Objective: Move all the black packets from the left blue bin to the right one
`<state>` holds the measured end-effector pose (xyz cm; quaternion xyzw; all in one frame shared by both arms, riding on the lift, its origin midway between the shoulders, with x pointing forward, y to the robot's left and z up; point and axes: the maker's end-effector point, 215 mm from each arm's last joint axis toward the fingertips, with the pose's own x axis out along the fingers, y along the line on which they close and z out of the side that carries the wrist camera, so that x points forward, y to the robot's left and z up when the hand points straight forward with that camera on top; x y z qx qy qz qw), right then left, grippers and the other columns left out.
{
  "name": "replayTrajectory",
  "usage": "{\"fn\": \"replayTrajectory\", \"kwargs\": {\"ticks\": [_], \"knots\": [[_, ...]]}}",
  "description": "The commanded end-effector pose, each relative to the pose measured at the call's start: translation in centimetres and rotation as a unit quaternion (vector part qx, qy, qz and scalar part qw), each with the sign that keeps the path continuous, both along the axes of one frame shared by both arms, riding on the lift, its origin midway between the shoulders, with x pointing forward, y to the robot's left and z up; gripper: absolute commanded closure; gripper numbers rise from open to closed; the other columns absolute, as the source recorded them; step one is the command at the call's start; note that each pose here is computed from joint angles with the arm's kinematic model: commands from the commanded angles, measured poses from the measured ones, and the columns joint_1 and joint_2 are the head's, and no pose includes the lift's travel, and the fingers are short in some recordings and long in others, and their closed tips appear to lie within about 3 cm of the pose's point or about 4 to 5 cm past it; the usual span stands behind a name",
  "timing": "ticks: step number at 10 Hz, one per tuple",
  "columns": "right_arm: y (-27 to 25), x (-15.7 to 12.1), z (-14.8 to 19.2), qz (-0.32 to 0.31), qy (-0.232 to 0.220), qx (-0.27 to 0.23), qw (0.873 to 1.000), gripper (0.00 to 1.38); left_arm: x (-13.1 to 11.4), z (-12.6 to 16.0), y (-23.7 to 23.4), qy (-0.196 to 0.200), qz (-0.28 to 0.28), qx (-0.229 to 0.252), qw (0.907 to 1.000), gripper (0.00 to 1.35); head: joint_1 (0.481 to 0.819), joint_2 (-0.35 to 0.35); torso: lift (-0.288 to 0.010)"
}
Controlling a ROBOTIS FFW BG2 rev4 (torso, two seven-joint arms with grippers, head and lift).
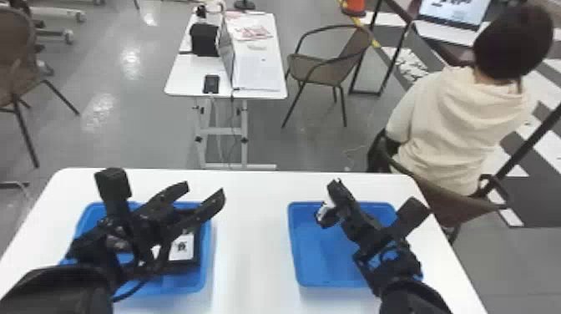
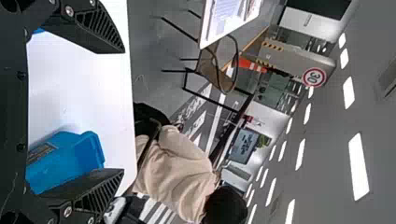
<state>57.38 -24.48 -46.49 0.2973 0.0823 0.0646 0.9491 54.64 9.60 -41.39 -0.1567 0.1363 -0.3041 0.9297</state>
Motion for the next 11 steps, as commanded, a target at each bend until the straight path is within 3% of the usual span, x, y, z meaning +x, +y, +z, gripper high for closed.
{"fn": "replayTrajectory", "kwargs": {"ticks": [1,2,3,5,6,8,11], "knots": [[-2.5,-0.6,-4.1,-0.014,0.043,-0.005,0.999,1.28,-0.5,2.0,3.4,-0.022,0.031,0.001,0.9993,0.0,0.695,-0.146,0.0],[-4.0,-1.2,-6.5,-0.028,0.069,0.002,0.997,1.27,-0.8,2.5,5.3,-0.025,0.049,-0.001,0.9985,0.0,0.695,-0.142,0.0],[-5.4,-1.6,-7.7,-0.041,0.083,0.006,0.996,1.15,-1.0,2.8,6.8,-0.027,0.061,-0.001,0.9978,0.0,0.695,-0.137,0.0],[-8.7,-1.7,-5.6,-0.071,0.068,-0.081,0.992,0.12,-2.2,1.9,9.2,-0.016,0.082,0.012,0.9965,0.11,0.695,-0.136,0.0],[-10.0,-1.9,-3.8,-0.099,0.052,-0.099,0.989,0.03,-2.9,0.6,10.2,-0.001,0.093,0.015,0.9955,0.1,0.695,-0.145,0.0],[-9.6,-2.8,0.7,-0.121,0.004,-0.101,0.988,0.24,-3.5,-1.8,11.8,0.025,0.107,0.049,0.9928,0.11,0.695,-0.152,0.0],[-7.1,-3.2,6.1,-0.11,-0.058,-0.068,0.99,0.29,-5.0,-8.8,15.9,0.123,0.144,0.14,0.9719,0.11,0.695,-0.109,0.0]]}}
